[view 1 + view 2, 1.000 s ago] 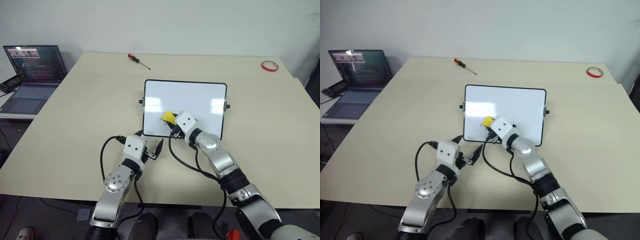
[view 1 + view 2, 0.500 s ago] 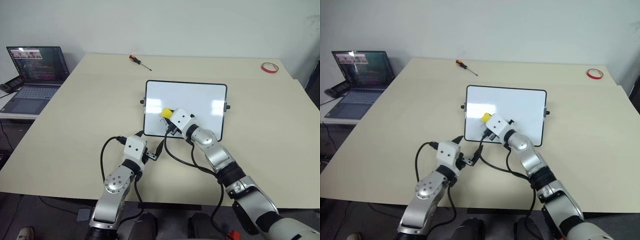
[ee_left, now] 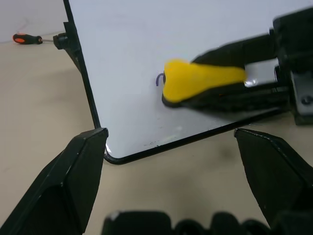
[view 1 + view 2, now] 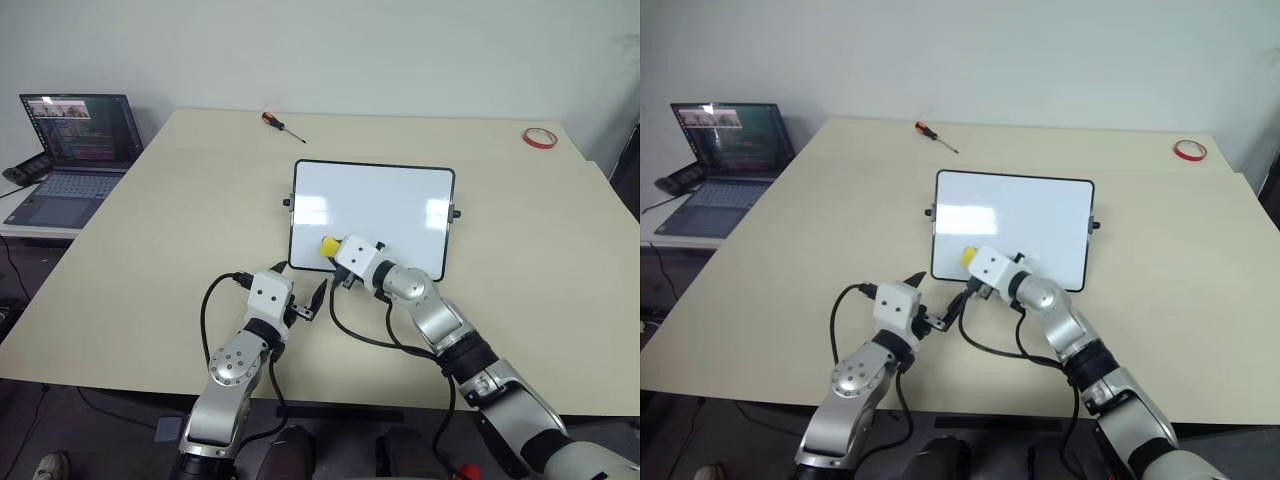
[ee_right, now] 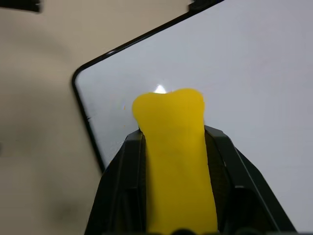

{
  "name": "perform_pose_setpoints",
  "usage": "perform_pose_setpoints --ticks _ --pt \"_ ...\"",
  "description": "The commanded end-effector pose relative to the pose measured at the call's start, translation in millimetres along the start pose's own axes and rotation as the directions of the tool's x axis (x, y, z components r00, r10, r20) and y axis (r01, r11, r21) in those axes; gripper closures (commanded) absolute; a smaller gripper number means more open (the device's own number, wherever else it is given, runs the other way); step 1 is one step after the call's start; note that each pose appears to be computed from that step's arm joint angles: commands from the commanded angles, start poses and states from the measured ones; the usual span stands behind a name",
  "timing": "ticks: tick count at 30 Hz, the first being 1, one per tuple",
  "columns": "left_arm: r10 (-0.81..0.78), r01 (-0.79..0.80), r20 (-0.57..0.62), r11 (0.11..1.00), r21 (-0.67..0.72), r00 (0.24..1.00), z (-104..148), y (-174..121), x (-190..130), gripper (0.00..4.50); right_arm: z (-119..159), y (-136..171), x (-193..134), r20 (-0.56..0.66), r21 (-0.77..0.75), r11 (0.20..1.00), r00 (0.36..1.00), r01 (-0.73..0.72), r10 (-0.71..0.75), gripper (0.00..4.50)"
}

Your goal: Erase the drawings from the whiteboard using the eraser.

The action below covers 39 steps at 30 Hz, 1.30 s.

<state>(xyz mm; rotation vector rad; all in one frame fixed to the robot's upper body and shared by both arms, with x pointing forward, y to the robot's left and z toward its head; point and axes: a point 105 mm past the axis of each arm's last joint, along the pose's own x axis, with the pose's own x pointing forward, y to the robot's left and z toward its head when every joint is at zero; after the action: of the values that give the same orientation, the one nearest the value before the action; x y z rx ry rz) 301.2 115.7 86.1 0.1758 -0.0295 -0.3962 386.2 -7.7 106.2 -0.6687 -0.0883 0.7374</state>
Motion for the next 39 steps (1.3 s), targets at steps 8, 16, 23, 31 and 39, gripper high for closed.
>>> perform_pose_setpoints --ticks 8,16,23,31,39 --pt "0.003 -0.004 0.055 1.000 0.013 0.998 15 0 1 0.00 -10 0 6 -0.060 -0.080 0.997 0.998 0.014 -0.019 3.26" --pt "0.010 -0.010 0.055 1.000 0.013 0.998 15 1 2 0.00 -24 30 -1 -0.108 -0.117 0.984 0.987 -0.134 0.121 3.26" --pt "-0.008 0.007 0.056 1.000 0.009 0.998 16 -3 4 0.00 -23 9 -7 -0.090 -0.084 0.995 0.995 -0.051 0.043 3.26" --pt "-0.080 0.079 0.071 0.997 0.015 0.994 20 -9 4 0.00 -10 -38 -62 -0.002 0.020 0.987 0.987 0.159 -0.159 3.26" --pt "-0.390 0.386 0.127 0.921 0.054 0.912 41 -32 27 0.00 -12 -61 -166 -0.157 0.089 0.916 0.914 0.391 -0.374 3.26"
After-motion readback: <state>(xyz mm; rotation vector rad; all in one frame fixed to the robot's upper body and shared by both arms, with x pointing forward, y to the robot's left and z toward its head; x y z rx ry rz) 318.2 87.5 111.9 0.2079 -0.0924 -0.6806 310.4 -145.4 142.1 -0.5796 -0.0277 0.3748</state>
